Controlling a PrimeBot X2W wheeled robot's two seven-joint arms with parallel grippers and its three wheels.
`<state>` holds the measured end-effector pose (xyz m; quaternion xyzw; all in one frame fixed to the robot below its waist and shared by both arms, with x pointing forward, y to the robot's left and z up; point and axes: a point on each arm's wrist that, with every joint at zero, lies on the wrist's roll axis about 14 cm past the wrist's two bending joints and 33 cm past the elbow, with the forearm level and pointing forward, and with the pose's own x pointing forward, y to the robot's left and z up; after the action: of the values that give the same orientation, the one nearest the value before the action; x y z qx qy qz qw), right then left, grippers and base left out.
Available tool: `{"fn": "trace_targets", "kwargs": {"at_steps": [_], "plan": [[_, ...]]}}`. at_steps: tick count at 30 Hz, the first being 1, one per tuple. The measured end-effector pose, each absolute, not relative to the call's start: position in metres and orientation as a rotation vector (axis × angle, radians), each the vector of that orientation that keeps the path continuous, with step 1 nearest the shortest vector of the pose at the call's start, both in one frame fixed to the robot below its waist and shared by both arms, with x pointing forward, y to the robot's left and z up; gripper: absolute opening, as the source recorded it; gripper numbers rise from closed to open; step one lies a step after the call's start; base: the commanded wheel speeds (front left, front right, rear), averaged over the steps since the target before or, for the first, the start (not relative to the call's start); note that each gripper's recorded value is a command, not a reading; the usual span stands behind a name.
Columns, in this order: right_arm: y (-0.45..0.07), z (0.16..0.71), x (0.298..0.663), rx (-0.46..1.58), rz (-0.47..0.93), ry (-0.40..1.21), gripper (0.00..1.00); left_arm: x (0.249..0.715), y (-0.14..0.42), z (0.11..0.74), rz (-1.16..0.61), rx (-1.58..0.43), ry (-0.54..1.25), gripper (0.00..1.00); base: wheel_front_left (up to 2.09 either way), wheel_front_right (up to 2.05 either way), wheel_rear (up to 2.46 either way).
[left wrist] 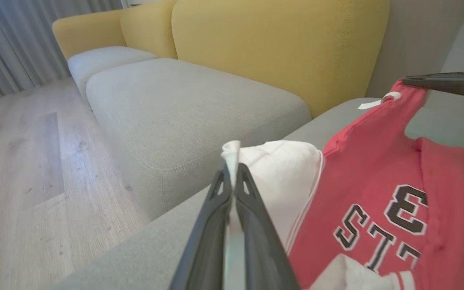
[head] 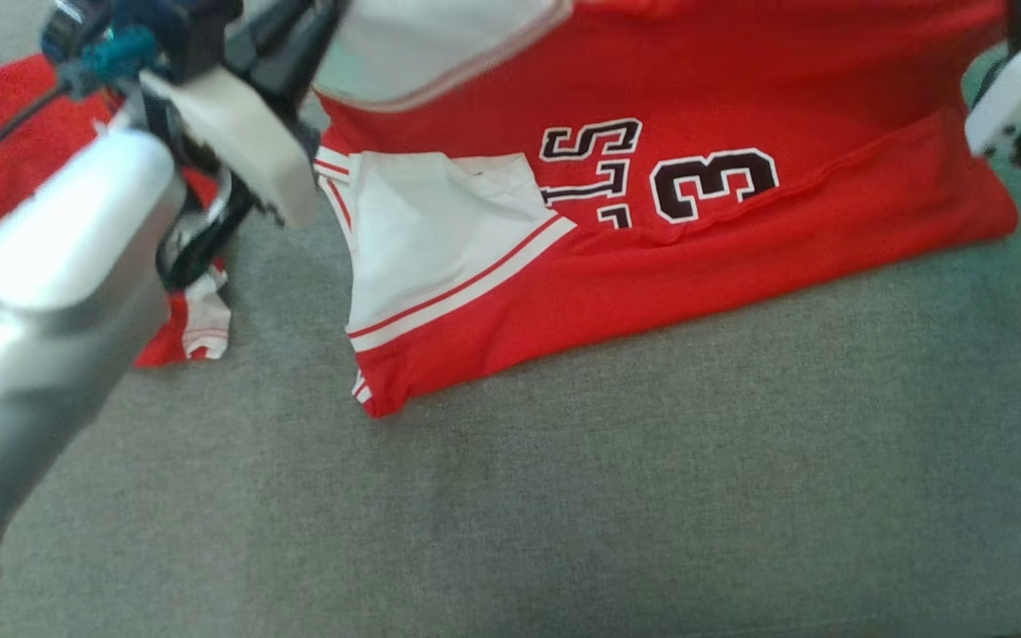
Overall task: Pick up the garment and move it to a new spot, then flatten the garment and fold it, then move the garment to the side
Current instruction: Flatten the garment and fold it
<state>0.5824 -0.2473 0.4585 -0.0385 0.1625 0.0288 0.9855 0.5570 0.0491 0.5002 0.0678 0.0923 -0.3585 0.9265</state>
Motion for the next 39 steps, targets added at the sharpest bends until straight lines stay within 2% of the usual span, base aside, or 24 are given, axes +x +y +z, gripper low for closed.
{"fn": "trace_targets", "kwargs": {"at_steps": [19, 37, 38, 39], "plan": [[-0.279, 0.405, 0.501, -0.182, 0.101, 0.743, 0.00, 0.412, 0.050, 0.447, -0.979, 0.123, 0.659, 0.00, 0.00, 0.00, 0.00], [-0.291, 0.386, 0.468, -0.190, 0.108, 0.947, 0.00, 0.392, 0.044, 0.432, -1.032, 0.141, 0.743, 0.00, 0.00, 0.00, 0.00], [-0.292, 0.385, 0.467, -0.180, 0.102, 0.957, 0.13, 0.393, 0.045, 0.430, -1.028, 0.148, 0.743, 0.45, 0.00, 0.00, 0.00], [-0.294, 0.385, 0.465, -0.169, 0.095, 0.966, 1.00, 0.394, 0.045, 0.429, -1.022, 0.157, 0.740, 1.00, 0.00, 0.00, 0.00]]}}
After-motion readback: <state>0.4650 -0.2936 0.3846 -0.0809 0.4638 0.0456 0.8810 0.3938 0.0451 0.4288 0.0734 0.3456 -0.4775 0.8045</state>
